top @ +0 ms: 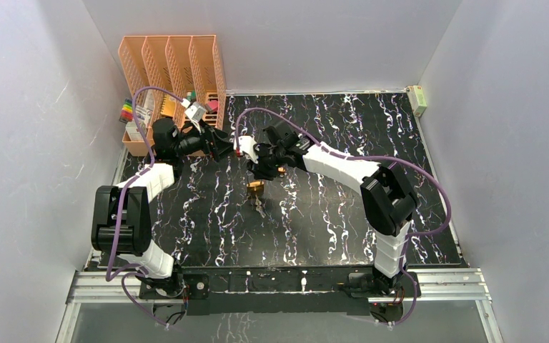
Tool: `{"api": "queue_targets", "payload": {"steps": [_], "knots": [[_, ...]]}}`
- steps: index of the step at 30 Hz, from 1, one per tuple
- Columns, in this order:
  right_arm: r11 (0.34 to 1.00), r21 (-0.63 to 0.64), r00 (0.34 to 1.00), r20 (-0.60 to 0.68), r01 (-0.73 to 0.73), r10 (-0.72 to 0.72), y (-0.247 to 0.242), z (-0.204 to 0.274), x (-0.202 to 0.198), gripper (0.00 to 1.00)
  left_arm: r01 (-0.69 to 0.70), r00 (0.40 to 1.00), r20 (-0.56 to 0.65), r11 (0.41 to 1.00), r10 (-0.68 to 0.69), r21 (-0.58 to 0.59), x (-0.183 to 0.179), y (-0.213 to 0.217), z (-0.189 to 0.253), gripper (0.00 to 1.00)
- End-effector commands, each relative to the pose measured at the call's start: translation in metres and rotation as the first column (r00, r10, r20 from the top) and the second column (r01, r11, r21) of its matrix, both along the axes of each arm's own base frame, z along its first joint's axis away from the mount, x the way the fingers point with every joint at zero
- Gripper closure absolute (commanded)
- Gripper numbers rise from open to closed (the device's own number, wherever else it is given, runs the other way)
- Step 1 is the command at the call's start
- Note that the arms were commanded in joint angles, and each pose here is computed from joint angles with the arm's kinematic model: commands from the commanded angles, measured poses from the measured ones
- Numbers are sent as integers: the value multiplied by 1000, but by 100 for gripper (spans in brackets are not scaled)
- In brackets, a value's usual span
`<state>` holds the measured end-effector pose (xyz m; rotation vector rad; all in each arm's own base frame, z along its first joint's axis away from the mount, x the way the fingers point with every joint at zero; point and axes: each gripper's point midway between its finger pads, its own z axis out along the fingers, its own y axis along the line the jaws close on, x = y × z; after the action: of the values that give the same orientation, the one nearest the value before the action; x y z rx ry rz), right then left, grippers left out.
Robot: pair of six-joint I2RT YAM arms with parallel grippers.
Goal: Lock with the key
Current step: Adjust the lock at the center of the board.
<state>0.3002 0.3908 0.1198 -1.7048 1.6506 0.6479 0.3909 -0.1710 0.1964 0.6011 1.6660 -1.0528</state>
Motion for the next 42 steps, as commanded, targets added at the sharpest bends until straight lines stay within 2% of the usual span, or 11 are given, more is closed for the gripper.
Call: {"api": "queue_targets", "payload": {"steps": [1, 14, 18, 22, 26, 36, 39, 42], "knots": [[996, 83, 997, 71, -16, 10, 7, 35, 9, 61, 20, 994, 106, 1000, -20, 2, -1, 1, 33, 2], [995, 94, 999, 30, -37, 34, 14, 30, 6, 70, 38, 995, 98, 999, -38, -1, -2, -1, 32, 2], [995, 90, 999, 23, -31, 29, 15, 29, 8, 79, 40, 995, 95, 999, -40, -1, -2, -1, 31, 2], [997, 76, 1000, 24, -20, 18, 12, 27, 9, 92, 43, 995, 94, 999, -42, -2, -2, -1, 31, 2], [998, 66, 1000, 26, -9, 8, 7, 25, 8, 97, 42, 995, 94, 999, -42, -1, -2, -1, 31, 2], [998, 70, 999, 41, 1, -4, -6, 35, 13, 95, 46, 995, 90, 999, -45, -2, -2, -1, 31, 2], [997, 73, 999, 40, -1, -2, -6, 38, 12, 76, 47, 995, 91, 999, -46, -2, -2, -1, 31, 2], [996, 93, 999, 42, -13, 10, -4, 47, 11, 69, 45, 995, 92, 999, -45, -1, -2, -1, 31, 2]]}}
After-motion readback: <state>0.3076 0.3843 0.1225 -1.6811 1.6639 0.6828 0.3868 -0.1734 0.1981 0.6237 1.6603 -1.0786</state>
